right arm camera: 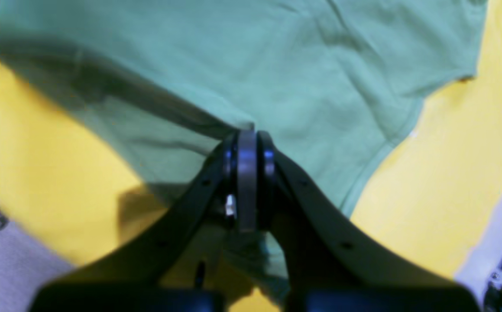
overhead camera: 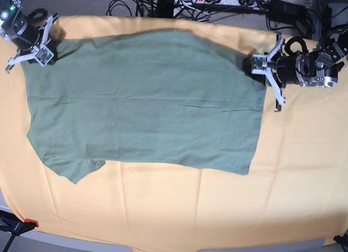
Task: Fold the T-shirt properly
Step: 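Pull the shoulder corners apart with both grippers to stretch the shirt, then regrasp the shoulder edges with both grippers and hold them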
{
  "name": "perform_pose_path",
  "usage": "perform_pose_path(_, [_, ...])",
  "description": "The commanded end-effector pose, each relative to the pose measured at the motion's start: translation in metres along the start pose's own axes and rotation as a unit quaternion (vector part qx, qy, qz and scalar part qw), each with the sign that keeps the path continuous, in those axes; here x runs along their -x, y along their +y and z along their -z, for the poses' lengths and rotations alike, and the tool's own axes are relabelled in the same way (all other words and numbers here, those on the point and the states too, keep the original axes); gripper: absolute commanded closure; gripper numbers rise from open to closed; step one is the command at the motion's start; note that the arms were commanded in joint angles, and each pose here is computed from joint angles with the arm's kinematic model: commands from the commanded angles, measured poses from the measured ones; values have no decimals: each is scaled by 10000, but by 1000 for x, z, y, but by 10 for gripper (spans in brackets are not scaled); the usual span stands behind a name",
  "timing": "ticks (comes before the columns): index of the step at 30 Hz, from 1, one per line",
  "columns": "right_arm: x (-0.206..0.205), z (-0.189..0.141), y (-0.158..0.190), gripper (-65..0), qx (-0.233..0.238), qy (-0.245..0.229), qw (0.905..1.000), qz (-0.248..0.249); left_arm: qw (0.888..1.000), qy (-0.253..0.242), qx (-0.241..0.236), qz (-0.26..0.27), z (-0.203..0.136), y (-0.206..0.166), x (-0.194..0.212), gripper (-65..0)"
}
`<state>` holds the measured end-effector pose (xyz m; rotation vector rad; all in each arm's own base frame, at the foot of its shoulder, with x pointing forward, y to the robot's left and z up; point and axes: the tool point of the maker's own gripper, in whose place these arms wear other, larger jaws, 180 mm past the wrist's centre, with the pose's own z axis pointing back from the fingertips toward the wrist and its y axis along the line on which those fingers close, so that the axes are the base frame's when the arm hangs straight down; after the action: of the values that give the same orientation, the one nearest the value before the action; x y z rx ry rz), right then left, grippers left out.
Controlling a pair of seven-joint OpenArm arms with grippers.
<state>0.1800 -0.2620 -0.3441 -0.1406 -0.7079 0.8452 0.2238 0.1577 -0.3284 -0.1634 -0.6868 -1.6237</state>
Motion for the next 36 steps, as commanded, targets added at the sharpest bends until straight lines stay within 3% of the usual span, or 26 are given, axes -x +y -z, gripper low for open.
perform_pose_path(1, [-4, 1, -11, 0, 93, -76, 9999, -68, 9998, 23, -221, -5, -6, 13, 3, 0])
perform_pose_path(8, [-11, 11, -40, 0, 382, -236, 9989, 130, 9974, 151, -688, -165, -6, 30, 15, 0])
perform_pose_path(13, [-21, 12, -47, 0, 443, -417, 9978, 261, 9922, 318, -1202, 92, -10, 49, 20, 0])
perform_pose_path(21, [-24, 11, -52, 0, 586, -510, 9964, 334, 9917, 200, -1262, 127, -3, 51, 12, 0])
perform_pose_path(28, [-26, 10, -60, 0, 800, -569, 9944, 403, 9827, 71, -1849, 36, -4, 71, 5, 0])
perform_pose_path(29, [-26, 10, -64, -33, 873, -568, 9938, 384, 9822, 109, -1872, 117, -4, 72, 5, 0])
perform_pose_path(30, [-26, 9, -68, -94, 989, -533, 9932, 321, 9812, 219, -1900, 272, -5, 73, 8, -36])
perform_pose_path(33, [-30, 7, -85, -262, 1333, -550, 9891, 307, 9758, 550, -2034, 584, -9, 82, 16, -246])
perform_pose_path(34, [-31, 7, -88, -291, 1388, -562, 9882, 318, 9750, 569, -2068, 579, -11, 85, 16, -296])
perform_pose_path(36, [-34, 8, -90, -304, 1373, -573, 9884, 293, 9771, 534, -2007, 469, -11, 85, 16, -328])
